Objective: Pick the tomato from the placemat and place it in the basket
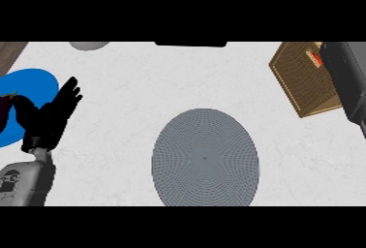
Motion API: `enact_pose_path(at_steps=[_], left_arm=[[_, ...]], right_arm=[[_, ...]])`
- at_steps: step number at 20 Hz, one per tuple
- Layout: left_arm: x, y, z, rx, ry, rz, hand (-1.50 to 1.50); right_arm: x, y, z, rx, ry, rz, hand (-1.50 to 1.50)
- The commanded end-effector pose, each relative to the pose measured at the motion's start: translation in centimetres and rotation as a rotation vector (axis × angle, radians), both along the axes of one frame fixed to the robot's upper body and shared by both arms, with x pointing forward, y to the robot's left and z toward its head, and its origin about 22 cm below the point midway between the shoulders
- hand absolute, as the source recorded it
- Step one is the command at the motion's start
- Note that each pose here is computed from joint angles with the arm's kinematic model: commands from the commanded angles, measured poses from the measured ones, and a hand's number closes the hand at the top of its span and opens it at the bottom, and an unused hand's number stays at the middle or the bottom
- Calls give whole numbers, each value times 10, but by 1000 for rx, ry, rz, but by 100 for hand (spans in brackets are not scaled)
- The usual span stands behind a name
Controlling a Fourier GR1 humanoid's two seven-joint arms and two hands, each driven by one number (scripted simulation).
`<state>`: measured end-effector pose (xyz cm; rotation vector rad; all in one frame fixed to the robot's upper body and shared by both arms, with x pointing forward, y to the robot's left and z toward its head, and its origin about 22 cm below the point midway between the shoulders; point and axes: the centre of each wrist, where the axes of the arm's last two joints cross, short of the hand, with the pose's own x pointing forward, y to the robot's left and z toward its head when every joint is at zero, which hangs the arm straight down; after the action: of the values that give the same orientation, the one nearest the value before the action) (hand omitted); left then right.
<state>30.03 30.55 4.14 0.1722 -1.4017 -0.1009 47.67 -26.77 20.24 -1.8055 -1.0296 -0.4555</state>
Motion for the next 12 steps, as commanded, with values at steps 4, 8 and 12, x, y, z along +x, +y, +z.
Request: enact_pose_path(at_steps=[4, 8, 12], left_arm=[[-9, 16, -3, -1, 20, 36, 0], [-12, 18, -9, -7, 39, 77, 0], [-21, 31, -9, -3, 39, 105, 0]], right_arm=[[-9, -21, 41, 172, -398, -107, -150], [-17, -24, 30, 184, -487, -100, -150], [-26, -2, -2, 244, -449, -75, -150]])
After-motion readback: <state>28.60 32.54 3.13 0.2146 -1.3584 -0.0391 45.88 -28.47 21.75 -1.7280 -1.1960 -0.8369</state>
